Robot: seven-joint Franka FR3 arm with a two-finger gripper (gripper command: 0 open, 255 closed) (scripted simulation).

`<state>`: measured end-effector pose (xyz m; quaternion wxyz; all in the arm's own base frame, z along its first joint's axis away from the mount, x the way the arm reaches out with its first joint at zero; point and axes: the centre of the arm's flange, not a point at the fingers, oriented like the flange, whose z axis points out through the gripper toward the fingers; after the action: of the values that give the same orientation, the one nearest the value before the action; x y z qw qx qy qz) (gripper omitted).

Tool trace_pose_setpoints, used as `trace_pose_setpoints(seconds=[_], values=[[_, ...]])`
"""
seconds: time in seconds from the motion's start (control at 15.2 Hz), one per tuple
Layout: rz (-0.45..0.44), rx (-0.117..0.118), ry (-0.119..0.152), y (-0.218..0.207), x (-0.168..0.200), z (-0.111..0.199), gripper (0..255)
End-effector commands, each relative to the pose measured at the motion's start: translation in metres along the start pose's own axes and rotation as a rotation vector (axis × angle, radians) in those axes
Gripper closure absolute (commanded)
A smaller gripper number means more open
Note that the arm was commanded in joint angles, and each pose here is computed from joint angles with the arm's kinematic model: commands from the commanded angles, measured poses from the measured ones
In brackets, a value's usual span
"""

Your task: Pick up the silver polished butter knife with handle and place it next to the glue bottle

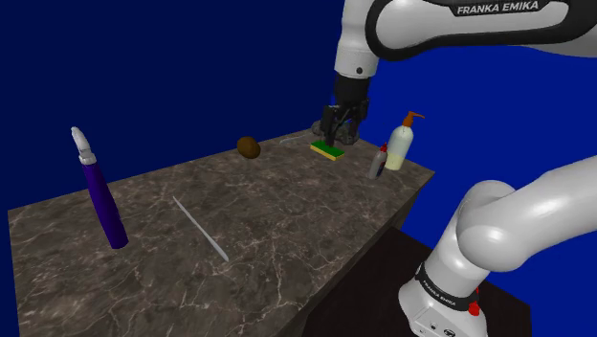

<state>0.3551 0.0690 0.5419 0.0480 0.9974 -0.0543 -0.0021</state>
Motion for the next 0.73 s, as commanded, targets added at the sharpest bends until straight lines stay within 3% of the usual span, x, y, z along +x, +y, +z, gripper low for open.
trace_pose_setpoints(seconds=[0.0, 0.66], values=[[-0.003, 0.008, -0.003, -0.023, 0.009, 0.01, 0], [-0.021, 0.042, -0.021, -0.136, 0.05, 0.055, 0]])
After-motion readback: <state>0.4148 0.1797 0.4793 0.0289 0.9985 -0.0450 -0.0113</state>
